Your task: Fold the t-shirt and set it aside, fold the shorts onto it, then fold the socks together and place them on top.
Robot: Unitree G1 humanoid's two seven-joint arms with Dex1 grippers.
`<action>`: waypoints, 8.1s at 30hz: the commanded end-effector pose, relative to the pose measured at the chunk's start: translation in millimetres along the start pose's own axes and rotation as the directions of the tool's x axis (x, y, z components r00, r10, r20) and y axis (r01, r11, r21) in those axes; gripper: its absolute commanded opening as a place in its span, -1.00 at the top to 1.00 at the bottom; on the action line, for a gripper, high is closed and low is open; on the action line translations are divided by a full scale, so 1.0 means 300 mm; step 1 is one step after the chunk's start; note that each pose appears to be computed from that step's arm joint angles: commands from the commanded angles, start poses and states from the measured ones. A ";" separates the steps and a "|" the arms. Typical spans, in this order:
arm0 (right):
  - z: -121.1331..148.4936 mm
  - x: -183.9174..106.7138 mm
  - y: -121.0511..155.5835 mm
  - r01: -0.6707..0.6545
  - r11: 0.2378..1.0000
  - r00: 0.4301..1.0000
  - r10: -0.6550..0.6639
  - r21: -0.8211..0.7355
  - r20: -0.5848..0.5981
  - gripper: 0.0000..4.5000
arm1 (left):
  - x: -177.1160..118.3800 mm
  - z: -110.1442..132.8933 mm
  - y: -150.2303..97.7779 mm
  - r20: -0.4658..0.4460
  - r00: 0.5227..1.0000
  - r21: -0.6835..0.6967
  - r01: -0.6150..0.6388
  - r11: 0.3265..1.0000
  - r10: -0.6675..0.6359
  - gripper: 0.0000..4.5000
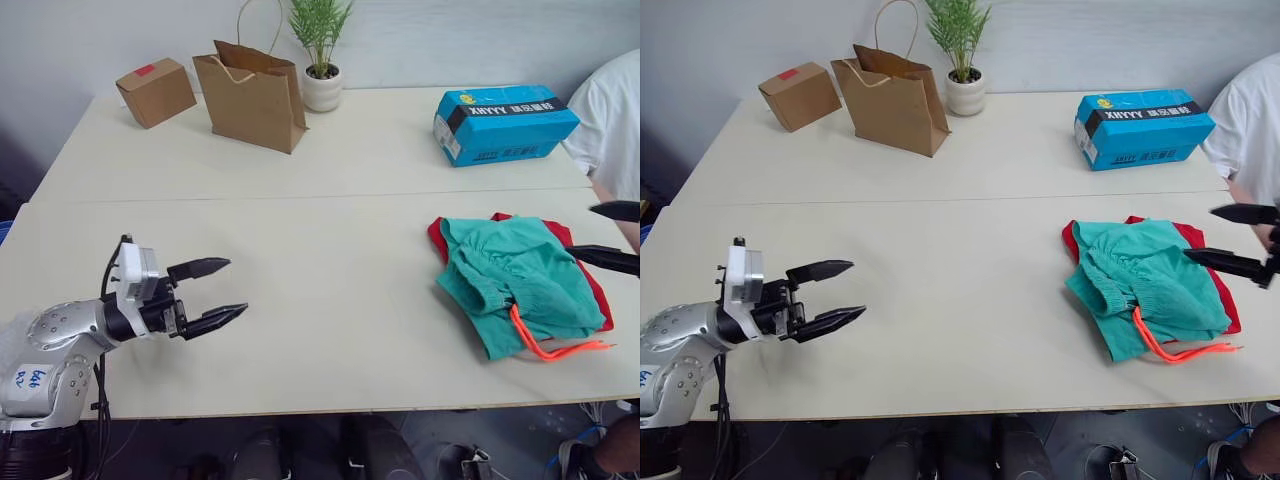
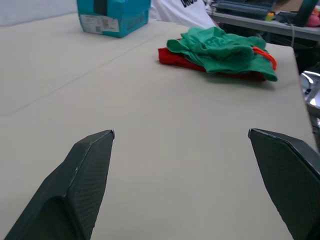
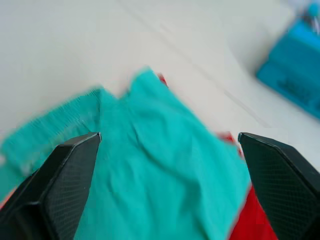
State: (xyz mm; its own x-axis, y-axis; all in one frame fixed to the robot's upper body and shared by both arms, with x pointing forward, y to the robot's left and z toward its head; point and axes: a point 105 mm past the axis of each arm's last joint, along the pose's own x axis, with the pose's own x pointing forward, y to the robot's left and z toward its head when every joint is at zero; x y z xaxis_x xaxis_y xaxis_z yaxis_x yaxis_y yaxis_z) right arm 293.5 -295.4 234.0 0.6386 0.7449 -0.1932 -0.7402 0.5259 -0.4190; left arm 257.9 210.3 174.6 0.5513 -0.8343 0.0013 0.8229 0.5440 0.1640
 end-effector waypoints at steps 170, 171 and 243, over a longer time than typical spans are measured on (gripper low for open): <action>-0.127 0.373 0.391 -0.078 0.804 0.956 0.228 0.589 -0.184 -0.15 | 0.127 -0.015 0.012 -0.280 0.955 -0.426 -0.034 0.904 -0.096 0.05; -0.113 0.383 0.380 -0.078 0.784 0.958 0.231 0.616 -0.172 -0.31 | 0.127 -0.026 -0.002 -0.325 0.939 -0.439 -0.046 0.897 -0.111 -0.06; -0.092 0.564 0.482 -0.023 0.712 0.992 0.104 0.702 -0.073 0.99 | 0.186 -0.171 0.001 -0.293 0.953 -0.680 -0.151 0.717 -0.077 1.00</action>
State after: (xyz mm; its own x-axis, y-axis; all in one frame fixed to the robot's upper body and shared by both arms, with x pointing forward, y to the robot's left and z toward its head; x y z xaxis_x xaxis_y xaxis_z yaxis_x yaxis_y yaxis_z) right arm 300.9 -107.8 108.4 0.5689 0.7518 -0.3334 -0.6624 0.6591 0.3560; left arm 294.1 165.6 120.9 0.4819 -0.8167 -0.3176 0.5964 0.5712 -0.5639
